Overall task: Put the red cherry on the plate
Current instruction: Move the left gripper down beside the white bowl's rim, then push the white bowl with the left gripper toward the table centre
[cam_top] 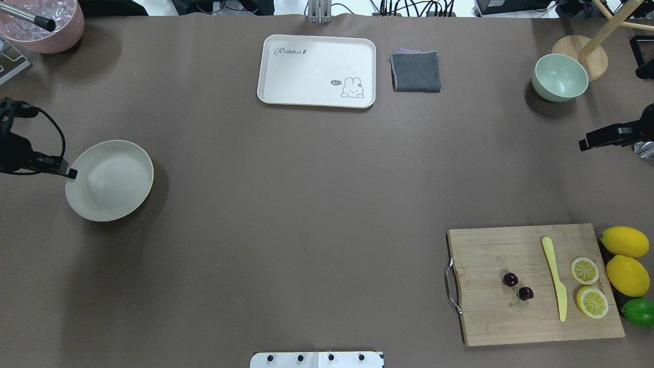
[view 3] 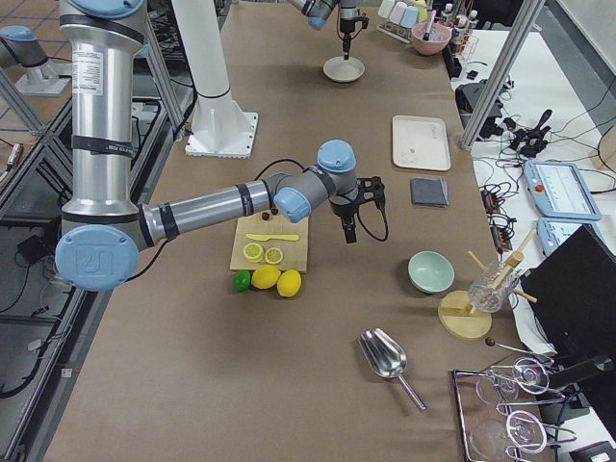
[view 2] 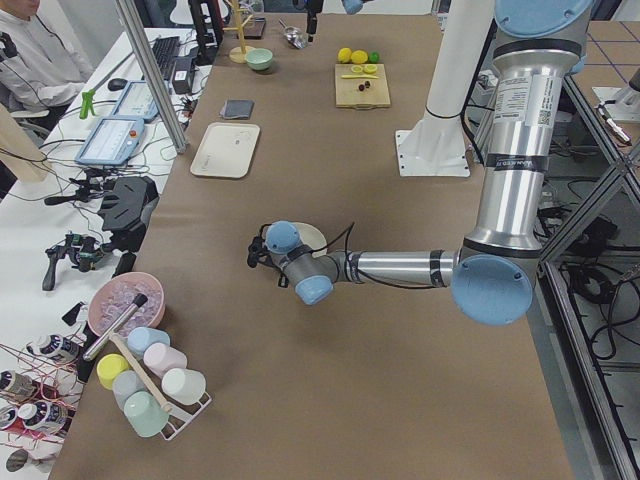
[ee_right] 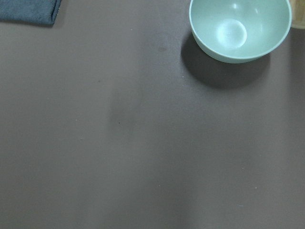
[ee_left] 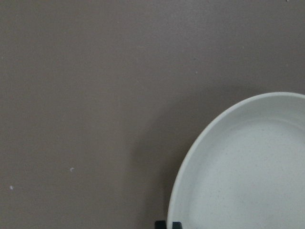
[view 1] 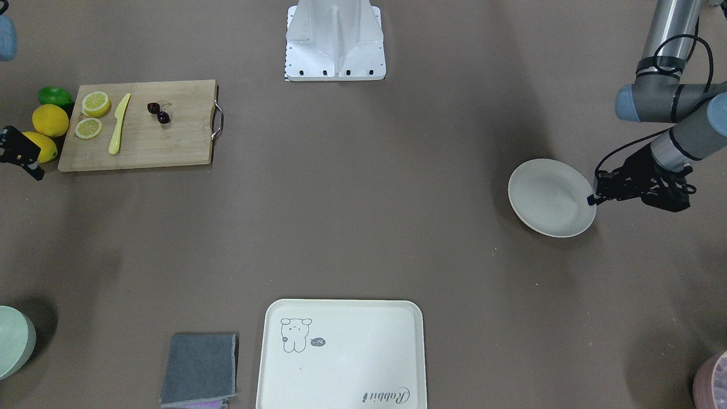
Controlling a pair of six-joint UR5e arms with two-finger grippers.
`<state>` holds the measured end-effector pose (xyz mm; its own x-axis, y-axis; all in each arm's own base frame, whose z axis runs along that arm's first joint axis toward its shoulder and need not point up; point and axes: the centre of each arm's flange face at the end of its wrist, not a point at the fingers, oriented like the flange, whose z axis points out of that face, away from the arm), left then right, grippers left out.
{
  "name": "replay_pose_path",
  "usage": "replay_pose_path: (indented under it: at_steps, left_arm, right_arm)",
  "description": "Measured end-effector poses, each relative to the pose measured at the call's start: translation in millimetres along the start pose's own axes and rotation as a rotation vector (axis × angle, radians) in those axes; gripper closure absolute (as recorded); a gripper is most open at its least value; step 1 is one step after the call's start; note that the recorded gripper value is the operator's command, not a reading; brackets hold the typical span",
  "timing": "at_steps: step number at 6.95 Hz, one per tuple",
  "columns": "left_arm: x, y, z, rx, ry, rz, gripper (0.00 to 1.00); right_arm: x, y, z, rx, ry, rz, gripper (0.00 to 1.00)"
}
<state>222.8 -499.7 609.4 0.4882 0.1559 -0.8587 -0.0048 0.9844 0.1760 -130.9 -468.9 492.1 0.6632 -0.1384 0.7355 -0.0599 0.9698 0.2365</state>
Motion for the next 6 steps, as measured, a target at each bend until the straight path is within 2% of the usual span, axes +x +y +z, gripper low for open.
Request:
replay_pose_path:
  at_steps: [2,3,6]
  left_arm:
    - [46,-12,-15,0.033,0.056,-0.083,1.00]
    - [89,-19,-12,0.031,0.099,-0.136,1.00]
    - [257,-34,43,0.024,0.179,-0.223,1.00]
  right_arm:
    - [0,0,0,0.000,0.000,0.000,0.00]
    - [0,0,0,0.000,0.000,0.000,0.00]
    - [1,1,0,-0.001,0.000,0.002,0.00]
